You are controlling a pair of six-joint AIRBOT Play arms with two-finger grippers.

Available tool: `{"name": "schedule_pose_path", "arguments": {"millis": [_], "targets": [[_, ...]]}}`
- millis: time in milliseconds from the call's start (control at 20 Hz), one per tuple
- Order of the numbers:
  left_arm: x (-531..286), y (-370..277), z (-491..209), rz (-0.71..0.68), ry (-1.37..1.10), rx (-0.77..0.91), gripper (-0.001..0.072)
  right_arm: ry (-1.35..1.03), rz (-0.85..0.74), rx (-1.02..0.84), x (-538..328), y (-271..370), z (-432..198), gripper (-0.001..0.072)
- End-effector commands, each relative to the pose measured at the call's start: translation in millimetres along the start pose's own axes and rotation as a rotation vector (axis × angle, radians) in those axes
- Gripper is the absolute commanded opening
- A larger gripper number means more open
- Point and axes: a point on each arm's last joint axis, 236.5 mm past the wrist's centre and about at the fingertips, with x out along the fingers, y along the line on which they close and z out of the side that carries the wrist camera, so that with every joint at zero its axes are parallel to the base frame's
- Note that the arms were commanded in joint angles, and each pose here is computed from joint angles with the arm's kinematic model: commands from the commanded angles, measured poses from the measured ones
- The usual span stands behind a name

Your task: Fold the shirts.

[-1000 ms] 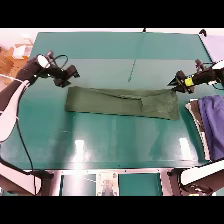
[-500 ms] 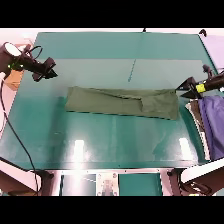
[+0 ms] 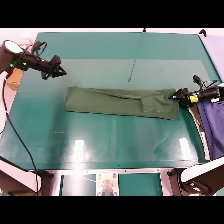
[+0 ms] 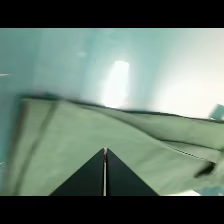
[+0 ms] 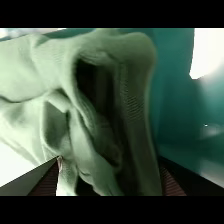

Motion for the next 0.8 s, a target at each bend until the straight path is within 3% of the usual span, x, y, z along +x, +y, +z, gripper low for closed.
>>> {"name": "schedule_pose_path", "arguments": {"millis": [0,50,100,200,350,750], "targets": [[4,-42,-3,-0.143,0.0,0.058,0.0022,0.01,-0.019,-0.001,14,-14,1,0.0701],[4,-57,-6,-0.197,0.003,0.08,0.0022,0.009,-0.02,-0.003,15,-13,2,0.0599],[4,-75,-8,-0.257,0.004,0.104,0.0022,0.013,-0.02,-0.017,16,-12,2,0.0311],[6,-105,-14,-0.347,0.002,0.144,0.0022,0.021,-0.021,-0.027,20,-8,1,0.0134],[20,-137,-34,-0.392,0.029,0.21,0.0022,0.045,-0.024,-0.058,29,3,-1,0.0021],[152,-187,-137,-0.265,0.139,0.506,0.0021,-0.007,-0.047,-0.265,-41,118,17,0.0019]]}}
